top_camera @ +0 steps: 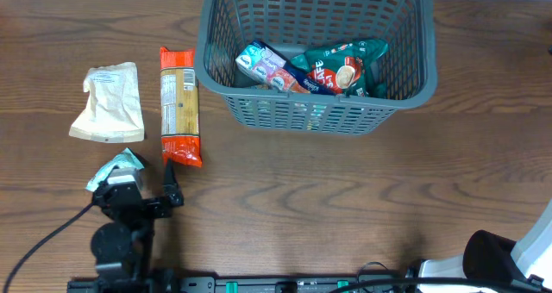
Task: Pack container
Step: 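Move the left gripper over the spaghetti pack and lower onto it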
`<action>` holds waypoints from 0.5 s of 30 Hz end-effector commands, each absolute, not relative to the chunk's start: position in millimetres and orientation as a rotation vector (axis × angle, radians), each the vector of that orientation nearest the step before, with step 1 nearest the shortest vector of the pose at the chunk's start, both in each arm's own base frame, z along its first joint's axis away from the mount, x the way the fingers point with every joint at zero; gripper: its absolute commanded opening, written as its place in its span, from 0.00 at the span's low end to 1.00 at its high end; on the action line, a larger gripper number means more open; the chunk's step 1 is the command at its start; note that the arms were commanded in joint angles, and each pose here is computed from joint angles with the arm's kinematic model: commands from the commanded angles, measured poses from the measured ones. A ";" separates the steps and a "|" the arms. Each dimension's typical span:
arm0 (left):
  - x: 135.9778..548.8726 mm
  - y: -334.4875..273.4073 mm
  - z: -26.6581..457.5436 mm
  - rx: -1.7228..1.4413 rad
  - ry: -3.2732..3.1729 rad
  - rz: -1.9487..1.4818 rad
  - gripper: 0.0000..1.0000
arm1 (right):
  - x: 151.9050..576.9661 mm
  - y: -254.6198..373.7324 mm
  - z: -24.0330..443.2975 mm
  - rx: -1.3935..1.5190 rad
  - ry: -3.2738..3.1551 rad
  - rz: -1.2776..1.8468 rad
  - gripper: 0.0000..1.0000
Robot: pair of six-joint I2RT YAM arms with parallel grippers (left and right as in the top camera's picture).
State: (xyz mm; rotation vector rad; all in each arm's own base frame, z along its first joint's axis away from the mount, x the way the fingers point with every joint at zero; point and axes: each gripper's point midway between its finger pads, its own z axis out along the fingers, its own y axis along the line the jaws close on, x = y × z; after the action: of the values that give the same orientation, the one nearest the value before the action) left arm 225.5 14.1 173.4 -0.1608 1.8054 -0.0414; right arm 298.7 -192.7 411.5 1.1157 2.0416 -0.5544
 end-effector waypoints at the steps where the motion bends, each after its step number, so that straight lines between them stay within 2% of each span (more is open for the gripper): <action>1: 219.5 14.4 196.0 -0.183 1.880 -0.046 0.99 | 295.5 -195.5 415.2 1.116 2.030 -0.574 0.99; 7: 233.5 -0.9 197.8 -0.160 2.178 -0.145 0.99 | 295.5 -195.5 415.2 1.116 2.030 -0.574 0.99; 15: 300.7 -5.0 244.7 -0.148 2.253 -0.209 0.99 | 295.5 -195.5 415.2 1.116 2.030 -0.574 0.99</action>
State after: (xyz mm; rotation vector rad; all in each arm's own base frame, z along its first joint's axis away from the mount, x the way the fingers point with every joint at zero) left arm 284.7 -1.3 220.2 -0.1549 2.2918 -0.1676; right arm 298.2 -193.3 411.5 1.1179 2.0410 -0.5559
